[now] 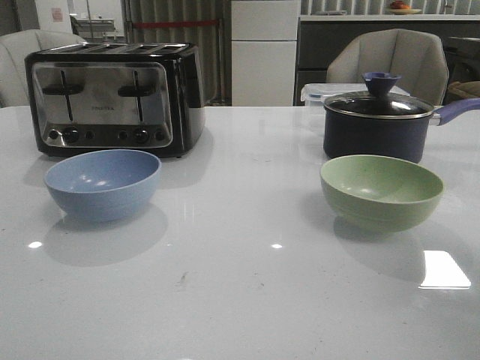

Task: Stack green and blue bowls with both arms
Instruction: 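Lower the right gripper onto the rim of the pale green bowl and grasp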

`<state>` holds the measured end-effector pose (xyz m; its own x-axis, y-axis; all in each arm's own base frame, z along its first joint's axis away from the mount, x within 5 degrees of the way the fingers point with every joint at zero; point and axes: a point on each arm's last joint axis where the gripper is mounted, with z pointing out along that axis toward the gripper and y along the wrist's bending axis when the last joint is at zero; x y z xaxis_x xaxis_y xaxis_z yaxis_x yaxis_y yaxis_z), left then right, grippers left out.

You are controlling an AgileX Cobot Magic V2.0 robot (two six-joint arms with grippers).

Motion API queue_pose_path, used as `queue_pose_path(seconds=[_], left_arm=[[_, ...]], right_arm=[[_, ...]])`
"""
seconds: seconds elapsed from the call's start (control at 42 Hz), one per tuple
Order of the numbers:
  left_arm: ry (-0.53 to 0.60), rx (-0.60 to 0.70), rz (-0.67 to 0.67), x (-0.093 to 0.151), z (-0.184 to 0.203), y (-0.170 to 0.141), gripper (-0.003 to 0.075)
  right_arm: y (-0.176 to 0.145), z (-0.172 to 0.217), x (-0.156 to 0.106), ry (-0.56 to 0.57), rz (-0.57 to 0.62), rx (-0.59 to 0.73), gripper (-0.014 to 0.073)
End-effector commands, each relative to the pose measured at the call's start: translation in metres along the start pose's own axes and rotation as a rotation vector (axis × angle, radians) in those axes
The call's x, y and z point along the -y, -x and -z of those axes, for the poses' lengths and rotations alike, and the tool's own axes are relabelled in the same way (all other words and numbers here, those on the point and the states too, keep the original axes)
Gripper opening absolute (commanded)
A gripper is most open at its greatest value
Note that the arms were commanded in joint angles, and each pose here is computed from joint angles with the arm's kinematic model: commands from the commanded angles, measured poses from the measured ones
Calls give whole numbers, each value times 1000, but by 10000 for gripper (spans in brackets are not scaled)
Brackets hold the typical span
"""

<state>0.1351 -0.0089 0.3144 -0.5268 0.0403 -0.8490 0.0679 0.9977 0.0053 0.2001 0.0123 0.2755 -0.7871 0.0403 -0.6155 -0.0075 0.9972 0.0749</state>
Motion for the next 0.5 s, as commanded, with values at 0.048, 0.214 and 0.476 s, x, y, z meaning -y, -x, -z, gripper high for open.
queue_pose_path(seconds=[0.048,0.214,0.476], left_arm=[[-6,116,3,1,6,18,462],[-6,116,3,1,6,18,454],[-6,116,3,1,6,18,454]], right_arm=[[36,-8,-4,31,-39,64,552],[60,-39,-7,53,-81,-1,552],[86,-94,-8,55,-105,-93,552]])
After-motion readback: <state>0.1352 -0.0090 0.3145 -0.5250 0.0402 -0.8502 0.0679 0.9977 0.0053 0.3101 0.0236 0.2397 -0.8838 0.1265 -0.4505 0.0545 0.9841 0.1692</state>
